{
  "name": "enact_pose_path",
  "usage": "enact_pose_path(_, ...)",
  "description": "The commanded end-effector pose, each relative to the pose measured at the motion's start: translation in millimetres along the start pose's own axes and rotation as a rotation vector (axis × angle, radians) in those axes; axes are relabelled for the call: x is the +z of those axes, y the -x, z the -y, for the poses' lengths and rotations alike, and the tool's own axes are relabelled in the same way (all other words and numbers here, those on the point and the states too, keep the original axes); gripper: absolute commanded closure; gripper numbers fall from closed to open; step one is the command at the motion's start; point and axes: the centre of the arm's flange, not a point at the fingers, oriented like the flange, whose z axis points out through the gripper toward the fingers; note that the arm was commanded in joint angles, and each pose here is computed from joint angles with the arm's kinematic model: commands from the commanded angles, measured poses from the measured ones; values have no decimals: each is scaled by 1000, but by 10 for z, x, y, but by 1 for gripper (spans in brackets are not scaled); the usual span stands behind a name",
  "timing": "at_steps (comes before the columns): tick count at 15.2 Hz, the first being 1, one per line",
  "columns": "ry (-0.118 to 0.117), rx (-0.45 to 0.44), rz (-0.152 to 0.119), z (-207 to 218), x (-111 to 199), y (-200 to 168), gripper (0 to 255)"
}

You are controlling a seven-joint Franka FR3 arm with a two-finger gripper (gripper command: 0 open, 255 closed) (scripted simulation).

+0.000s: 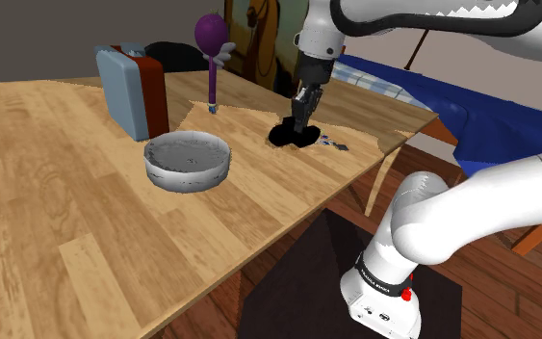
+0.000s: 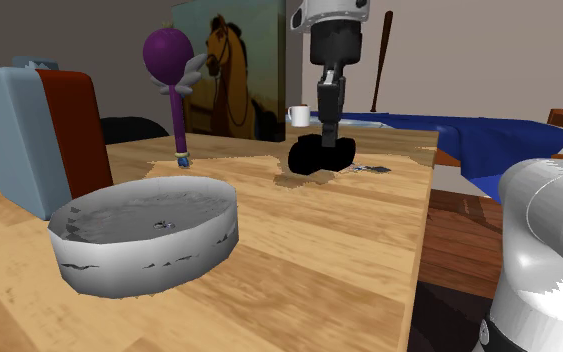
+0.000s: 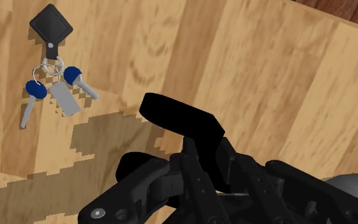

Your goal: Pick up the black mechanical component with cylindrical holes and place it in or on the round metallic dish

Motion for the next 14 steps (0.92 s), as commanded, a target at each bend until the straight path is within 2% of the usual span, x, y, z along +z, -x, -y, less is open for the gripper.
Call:
enact_pose_path(1, 0, 0, 0, -7, -103, -2, 255)
enact_pose_path(11, 0, 0, 0, -8, -622, -5, 255)
enact_pose_path(14, 0, 0, 0, 329, -641, -211, 255)
